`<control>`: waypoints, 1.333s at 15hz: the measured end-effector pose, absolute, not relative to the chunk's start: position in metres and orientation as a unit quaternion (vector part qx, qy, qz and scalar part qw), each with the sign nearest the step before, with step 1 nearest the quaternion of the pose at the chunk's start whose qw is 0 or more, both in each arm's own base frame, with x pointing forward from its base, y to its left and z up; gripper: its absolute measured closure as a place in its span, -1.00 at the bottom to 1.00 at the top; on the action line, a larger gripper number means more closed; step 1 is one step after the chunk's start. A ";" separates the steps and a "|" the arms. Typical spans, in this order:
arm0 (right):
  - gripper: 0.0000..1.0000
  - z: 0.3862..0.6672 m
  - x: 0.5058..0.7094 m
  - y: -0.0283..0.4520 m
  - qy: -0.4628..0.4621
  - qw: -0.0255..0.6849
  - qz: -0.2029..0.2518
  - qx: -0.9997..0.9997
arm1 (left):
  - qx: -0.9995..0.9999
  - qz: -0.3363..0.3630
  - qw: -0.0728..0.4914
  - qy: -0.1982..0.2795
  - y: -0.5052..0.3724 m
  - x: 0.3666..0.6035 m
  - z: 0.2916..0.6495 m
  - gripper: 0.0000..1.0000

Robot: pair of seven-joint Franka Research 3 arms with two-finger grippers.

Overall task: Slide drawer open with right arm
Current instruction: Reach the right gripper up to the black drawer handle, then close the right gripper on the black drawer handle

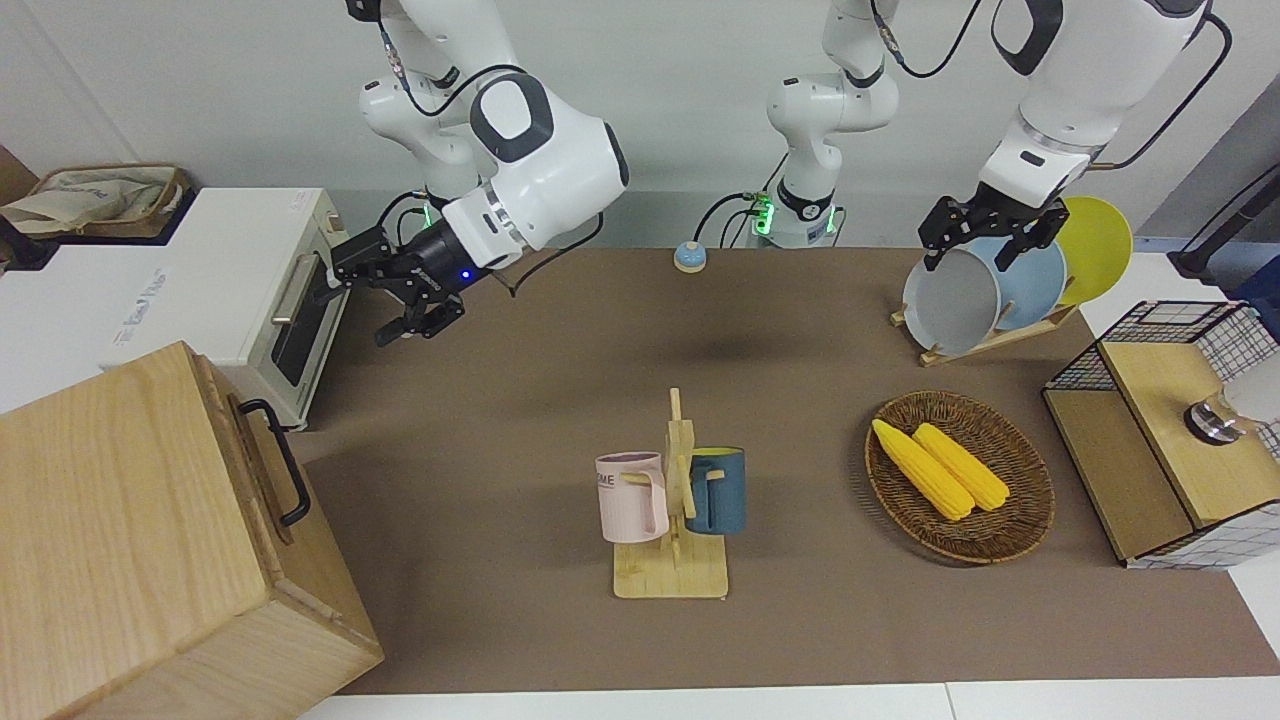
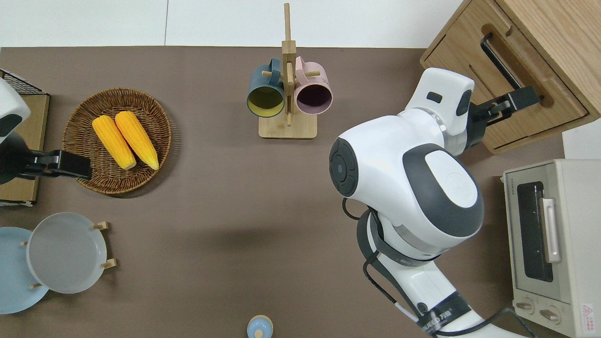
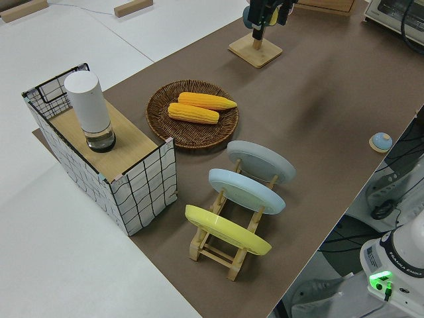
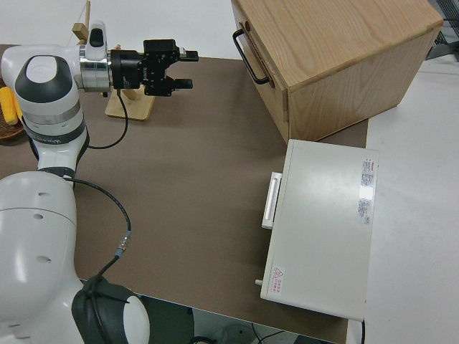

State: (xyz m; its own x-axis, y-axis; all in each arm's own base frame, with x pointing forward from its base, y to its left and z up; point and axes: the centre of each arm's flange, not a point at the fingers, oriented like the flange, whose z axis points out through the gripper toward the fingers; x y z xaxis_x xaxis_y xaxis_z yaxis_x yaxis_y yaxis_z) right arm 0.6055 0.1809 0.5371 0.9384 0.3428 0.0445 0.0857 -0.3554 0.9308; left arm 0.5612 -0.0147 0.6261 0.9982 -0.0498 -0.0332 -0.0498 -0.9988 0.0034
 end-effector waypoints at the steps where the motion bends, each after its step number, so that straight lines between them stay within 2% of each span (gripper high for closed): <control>1: -0.96 0.531 0.608 0.182 0.133 0.560 0.125 0.808 | 1.000 -0.017 0.001 -0.025 -0.015 0.561 0.626 -0.99; 5: -0.89 0.508 0.620 0.185 0.151 0.597 0.153 0.773 | 1.000 -0.017 0.001 -0.025 -0.015 0.561 0.626 -0.99; 11: -0.95 0.474 0.637 0.185 0.167 0.631 0.173 0.737 | 1.000 -0.017 0.001 -0.025 -0.015 0.561 0.626 -0.99; 16: -0.94 0.442 0.649 0.182 0.176 0.657 0.180 0.710 | 1.000 -0.017 0.001 -0.025 -0.015 0.561 0.626 -0.99; 20: -0.95 0.431 0.654 0.180 0.184 0.668 0.183 0.697 | 1.000 -0.017 0.001 -0.025 -0.015 0.561 0.626 -0.99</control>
